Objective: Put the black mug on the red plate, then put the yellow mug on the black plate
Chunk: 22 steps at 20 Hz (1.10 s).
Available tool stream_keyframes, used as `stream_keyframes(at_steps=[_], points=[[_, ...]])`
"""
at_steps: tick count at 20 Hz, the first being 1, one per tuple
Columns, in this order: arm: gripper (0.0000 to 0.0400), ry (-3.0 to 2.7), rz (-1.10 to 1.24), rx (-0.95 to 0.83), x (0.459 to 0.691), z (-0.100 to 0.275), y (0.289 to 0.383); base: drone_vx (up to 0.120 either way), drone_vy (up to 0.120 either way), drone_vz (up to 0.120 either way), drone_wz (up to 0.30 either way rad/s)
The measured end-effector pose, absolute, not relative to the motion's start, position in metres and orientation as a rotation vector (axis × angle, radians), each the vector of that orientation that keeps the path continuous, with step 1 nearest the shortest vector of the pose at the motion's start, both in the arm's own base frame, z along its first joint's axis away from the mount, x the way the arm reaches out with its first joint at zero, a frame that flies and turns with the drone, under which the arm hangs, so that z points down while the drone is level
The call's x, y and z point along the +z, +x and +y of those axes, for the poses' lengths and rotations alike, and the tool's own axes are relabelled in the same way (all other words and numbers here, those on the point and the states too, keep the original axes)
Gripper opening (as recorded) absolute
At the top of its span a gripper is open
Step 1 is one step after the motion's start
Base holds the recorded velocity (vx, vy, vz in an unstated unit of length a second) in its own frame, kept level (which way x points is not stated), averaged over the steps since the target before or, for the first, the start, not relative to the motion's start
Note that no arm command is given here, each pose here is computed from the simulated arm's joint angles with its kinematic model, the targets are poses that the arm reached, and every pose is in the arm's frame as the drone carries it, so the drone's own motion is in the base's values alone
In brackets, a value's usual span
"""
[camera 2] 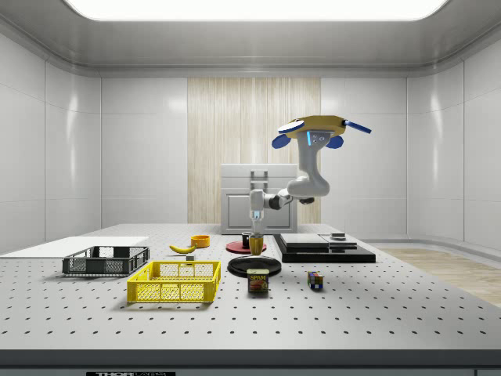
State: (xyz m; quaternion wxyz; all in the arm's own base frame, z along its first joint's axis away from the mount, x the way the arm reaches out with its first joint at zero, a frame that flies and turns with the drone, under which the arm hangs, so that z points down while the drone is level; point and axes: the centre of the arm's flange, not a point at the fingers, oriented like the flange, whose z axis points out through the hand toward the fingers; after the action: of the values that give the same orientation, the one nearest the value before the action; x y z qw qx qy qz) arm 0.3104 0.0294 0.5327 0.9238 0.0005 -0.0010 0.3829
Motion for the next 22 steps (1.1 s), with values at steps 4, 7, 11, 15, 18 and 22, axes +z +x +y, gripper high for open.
stream_keyframes(at_steps=[4,7,11,15,18,22], points=[[0.0110,0.001,-0.002,0.786,0.545,0.030,0.3115,0.000,0.000,0.000,0.000],[0.0110,0.001,-0.002,0.786,0.551,0.030,0.3188,0.000,0.000,0.000,0.000],[0.0110,0.001,-0.002,0.786,0.558,0.030,0.3264,0.000,0.000,0.000,0.000],[0.0110,0.001,-0.002,0.786,0.570,0.030,0.3296,0.000,0.000,0.000,0.000],[0.0110,0.001,-0.002,0.786,0.577,0.030,0.3309,0.000,0.000,0.000,0.000],[0.0293,0.001,-0.002,0.786,0.579,0.030,0.3318,0.000,0.000,0.000,0.000]])
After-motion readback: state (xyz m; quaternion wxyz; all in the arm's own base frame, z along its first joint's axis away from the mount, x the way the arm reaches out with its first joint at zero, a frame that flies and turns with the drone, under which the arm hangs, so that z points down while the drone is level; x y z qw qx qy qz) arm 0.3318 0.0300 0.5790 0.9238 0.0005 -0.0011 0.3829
